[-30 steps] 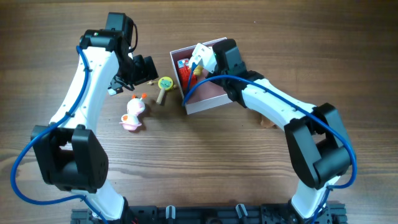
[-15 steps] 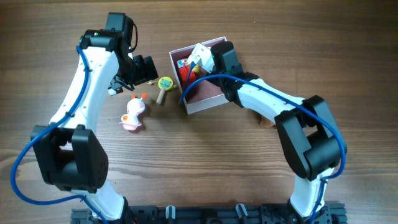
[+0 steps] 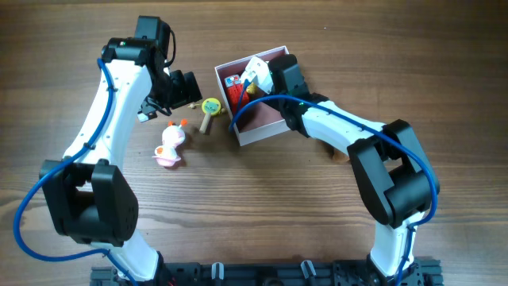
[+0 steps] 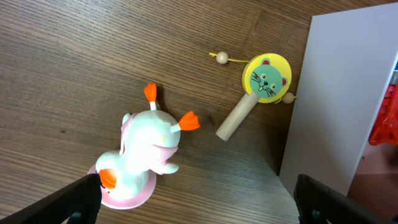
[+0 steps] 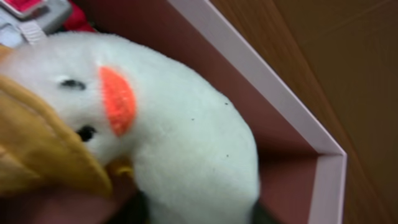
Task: Pack container
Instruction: 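Open the right gripper and lift it out of the box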
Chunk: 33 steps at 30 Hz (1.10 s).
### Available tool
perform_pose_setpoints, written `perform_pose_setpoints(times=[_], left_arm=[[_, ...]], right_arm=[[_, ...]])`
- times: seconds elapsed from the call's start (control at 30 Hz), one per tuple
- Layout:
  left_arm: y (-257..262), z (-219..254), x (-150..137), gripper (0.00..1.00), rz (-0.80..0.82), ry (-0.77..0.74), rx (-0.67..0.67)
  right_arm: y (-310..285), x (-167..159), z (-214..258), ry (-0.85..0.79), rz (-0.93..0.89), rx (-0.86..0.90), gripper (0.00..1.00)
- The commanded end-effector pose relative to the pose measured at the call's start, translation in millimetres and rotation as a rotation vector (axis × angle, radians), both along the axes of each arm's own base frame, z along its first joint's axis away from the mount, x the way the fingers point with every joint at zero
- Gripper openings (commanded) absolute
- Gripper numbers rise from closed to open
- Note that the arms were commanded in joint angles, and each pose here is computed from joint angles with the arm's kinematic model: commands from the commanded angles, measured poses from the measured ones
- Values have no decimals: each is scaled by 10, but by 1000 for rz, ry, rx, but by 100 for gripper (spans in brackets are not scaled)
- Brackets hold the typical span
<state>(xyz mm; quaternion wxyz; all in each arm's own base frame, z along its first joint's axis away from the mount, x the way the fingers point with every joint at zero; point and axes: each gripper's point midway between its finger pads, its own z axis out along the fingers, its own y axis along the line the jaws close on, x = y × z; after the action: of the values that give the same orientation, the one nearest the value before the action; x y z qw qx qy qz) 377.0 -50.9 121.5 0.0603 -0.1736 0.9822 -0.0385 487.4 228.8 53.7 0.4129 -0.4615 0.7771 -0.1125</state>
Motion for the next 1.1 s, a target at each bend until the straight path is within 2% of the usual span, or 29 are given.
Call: perform_pose_setpoints(times=[0.0, 0.47, 0.73, 0.83, 1.07], left_arm=[[22, 18, -13, 100, 2, -5, 6], [22, 19, -14, 100, 2, -5, 6], [22, 20, -13, 100, 2, -5, 6], [22, 18, -13, 100, 2, -5, 6], [22, 19, -14, 100, 2, -5, 6]], right_arm=[[19, 60, 3, -28, -26, -10, 70], [233, -3, 767, -164, -2, 56, 73], [142, -152, 973, -126, -27, 75, 78], [60, -232, 1038, -86, -102, 134, 78], [-420, -442, 1256, -52, -409, 206, 72]])
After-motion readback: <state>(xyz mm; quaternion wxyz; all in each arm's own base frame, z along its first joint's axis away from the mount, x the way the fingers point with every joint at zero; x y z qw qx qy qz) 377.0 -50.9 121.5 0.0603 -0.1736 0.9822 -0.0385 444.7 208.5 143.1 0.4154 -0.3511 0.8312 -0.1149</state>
